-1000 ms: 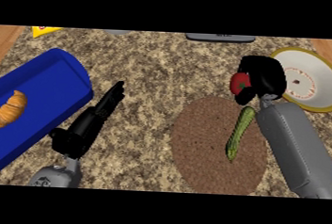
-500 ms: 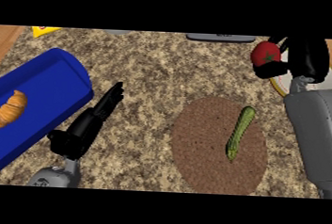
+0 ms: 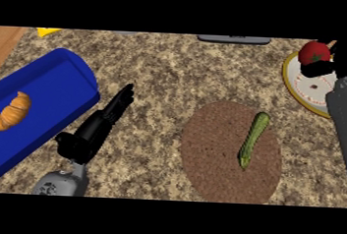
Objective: Pick the tomato from the placemat and place it in the bowl
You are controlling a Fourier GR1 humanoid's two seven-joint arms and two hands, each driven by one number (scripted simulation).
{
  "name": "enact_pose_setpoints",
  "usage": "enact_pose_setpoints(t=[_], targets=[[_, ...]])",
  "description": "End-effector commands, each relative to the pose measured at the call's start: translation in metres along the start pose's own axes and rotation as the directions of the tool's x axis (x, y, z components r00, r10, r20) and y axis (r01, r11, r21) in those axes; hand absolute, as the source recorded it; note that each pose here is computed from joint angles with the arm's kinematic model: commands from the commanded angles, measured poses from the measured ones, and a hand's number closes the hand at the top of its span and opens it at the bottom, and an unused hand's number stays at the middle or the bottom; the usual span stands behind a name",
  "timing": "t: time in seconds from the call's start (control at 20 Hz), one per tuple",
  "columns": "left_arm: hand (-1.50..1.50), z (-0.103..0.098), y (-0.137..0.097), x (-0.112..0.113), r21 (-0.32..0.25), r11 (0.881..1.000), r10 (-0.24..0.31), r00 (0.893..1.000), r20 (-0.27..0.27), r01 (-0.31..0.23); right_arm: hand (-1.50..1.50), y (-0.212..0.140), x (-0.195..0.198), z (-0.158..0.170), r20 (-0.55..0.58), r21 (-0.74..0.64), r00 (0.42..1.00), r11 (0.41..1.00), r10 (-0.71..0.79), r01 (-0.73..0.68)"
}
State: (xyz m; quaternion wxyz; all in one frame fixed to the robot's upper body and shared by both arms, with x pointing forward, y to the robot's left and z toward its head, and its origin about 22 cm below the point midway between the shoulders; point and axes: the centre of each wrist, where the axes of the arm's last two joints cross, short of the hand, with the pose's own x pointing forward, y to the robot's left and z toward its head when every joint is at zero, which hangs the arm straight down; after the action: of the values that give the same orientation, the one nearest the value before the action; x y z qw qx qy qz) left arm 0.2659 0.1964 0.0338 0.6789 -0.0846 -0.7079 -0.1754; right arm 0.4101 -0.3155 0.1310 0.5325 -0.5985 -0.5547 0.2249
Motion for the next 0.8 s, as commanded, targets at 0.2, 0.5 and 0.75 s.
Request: enact_pose_setpoints(t=[0.2, 0.5, 0.75], targets=[[0.00, 0.003, -0.008, -0.001, -0.009, 1.000, 0.014, 1.000, 0.006, -0.014, 1.50, 0.010, -0.069, -0.019, -0.061, 0.062, 0.991, 0.991, 0.121, -0.118], [0.00, -0.003, 0.003, 0.011, -0.027, 1.000, -0.012, 0.999, 0.033, 0.013, -1.50, 0.026, -0.094, -0.010, -0.233, 0.348, 0.972, 0.931, -0.030, 0.112], [0.00, -0.016, 0.006, 0.013, -0.026, 1.000, -0.011, 1.000, 0.025, 0.011, -1.50, 0.012, -0.102, -0.020, -0.117, 0.307, 0.981, 0.933, -0.156, 0.185]])
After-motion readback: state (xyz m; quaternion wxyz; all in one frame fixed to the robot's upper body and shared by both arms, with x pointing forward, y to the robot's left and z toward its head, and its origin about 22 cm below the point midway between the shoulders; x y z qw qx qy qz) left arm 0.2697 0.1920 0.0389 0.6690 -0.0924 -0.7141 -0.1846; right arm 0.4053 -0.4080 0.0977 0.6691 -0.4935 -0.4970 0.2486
